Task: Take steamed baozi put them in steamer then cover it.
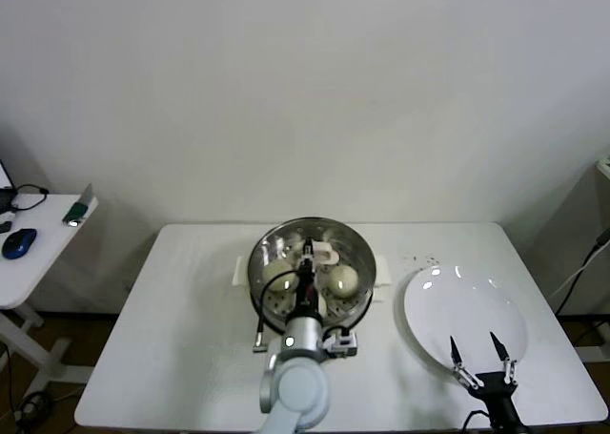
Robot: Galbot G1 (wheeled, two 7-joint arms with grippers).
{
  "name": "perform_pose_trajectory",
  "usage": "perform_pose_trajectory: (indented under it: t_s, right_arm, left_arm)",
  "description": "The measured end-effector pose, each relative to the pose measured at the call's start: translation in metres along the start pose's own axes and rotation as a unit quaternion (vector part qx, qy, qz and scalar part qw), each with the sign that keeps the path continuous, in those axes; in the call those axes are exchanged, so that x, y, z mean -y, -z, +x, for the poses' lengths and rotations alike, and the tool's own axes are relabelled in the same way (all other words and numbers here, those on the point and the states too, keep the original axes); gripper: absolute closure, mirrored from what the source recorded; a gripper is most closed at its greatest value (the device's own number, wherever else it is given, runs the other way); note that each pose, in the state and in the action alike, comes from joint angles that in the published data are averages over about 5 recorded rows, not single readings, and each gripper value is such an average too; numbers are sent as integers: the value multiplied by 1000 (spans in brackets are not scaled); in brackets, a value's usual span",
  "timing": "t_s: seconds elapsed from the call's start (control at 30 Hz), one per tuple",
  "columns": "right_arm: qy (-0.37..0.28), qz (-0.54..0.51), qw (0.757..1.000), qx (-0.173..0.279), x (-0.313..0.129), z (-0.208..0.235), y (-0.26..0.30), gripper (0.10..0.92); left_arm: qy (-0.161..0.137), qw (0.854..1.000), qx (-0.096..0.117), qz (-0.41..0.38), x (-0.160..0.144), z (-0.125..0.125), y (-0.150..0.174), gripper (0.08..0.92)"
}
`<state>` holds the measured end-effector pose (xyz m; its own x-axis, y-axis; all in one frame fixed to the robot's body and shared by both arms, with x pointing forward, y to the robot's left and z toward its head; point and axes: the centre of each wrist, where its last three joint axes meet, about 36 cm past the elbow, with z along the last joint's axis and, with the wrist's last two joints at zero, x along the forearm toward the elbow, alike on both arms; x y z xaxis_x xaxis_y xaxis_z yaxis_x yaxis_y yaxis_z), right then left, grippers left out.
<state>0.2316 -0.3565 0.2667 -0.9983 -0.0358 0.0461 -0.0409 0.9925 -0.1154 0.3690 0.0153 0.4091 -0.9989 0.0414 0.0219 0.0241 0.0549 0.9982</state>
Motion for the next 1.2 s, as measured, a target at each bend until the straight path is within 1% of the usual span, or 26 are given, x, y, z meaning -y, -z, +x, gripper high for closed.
perform_pose_trajectory:
  t_s: [0.4,0.6,0.67,0.8,0.9,1.03,1.2]
  right_arm:
    - [5,3,1000,-9,1,1,0,200]
    - [7,1,1000,-13,-2,2,-2,200]
    - [6,-1,1000,-14,-3,3,-2,200]
    - [1,-7,1000,-11,-6,4,0,200]
    - [-2,-11,1000,-4,-7,2,4,200]
    - [-6,-17,1000,9,-10,-3,9,200]
    - [-10,-23,999,25,-14,-9,15,200]
  left_arm:
    - [-15,999,15,47,-23,19,3,424]
    - [-12,996,22,87,-39,33,-1,248]
    - [-9,994,25,108,-46,39,-4,204]
    - [0,987,27,159,-55,48,-17,179]
    - [5,980,27,195,-54,53,-41,177]
    - [3,968,23,248,-46,56,-88,177]
    - [-7,944,6,331,-38,63,-153,177]
